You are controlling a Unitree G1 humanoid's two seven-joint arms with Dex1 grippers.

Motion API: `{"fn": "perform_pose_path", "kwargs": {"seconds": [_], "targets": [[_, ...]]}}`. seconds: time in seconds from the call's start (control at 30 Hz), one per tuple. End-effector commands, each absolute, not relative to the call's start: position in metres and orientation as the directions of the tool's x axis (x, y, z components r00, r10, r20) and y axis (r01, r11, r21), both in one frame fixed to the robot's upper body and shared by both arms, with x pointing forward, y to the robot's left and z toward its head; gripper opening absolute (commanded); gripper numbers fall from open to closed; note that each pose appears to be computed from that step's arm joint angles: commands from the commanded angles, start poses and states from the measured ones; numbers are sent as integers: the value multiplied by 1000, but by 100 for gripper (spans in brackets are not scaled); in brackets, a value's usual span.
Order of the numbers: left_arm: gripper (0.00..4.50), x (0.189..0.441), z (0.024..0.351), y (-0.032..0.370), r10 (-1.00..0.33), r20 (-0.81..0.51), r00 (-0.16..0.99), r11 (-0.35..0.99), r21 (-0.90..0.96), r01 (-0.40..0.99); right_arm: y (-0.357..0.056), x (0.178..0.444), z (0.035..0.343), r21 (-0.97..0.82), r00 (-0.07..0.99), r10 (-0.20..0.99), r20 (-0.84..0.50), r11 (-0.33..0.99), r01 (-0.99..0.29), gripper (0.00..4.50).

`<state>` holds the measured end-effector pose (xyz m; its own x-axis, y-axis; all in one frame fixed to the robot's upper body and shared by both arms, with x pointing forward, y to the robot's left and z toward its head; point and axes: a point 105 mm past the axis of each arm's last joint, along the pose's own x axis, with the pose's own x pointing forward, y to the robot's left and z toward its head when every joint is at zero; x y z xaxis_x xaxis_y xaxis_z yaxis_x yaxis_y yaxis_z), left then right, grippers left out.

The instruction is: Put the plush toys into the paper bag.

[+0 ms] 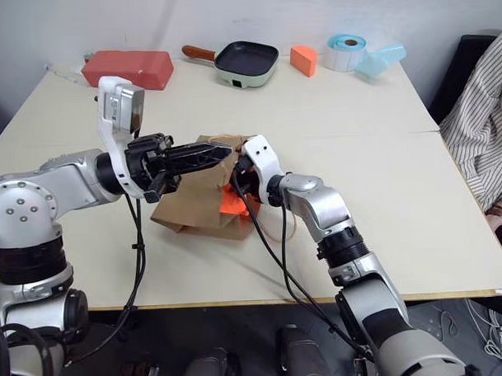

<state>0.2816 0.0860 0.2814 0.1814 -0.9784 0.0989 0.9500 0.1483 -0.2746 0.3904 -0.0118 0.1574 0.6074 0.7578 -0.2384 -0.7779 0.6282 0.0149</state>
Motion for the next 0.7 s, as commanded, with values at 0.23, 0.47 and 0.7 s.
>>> {"fn": "perform_pose_path", "kwargs": {"seconds": [0.23, 0.47, 0.7], "targets": [[0, 284, 288, 92, -967, 135, 216, 177, -251, 952, -56, 312, 206, -41, 448, 886, -121, 447, -894, 440], [0, 288, 288, 91, -968, 130, 214, 174, -265, 949, -127, 266, 169, 48, 550, 770, -322, 594, -803, 440], [0, 286, 288, 84, -975, 126, 185, 146, -266, 953, -123, 255, 111, 200, 558, 703, -442, 683, -702, 440]]}}
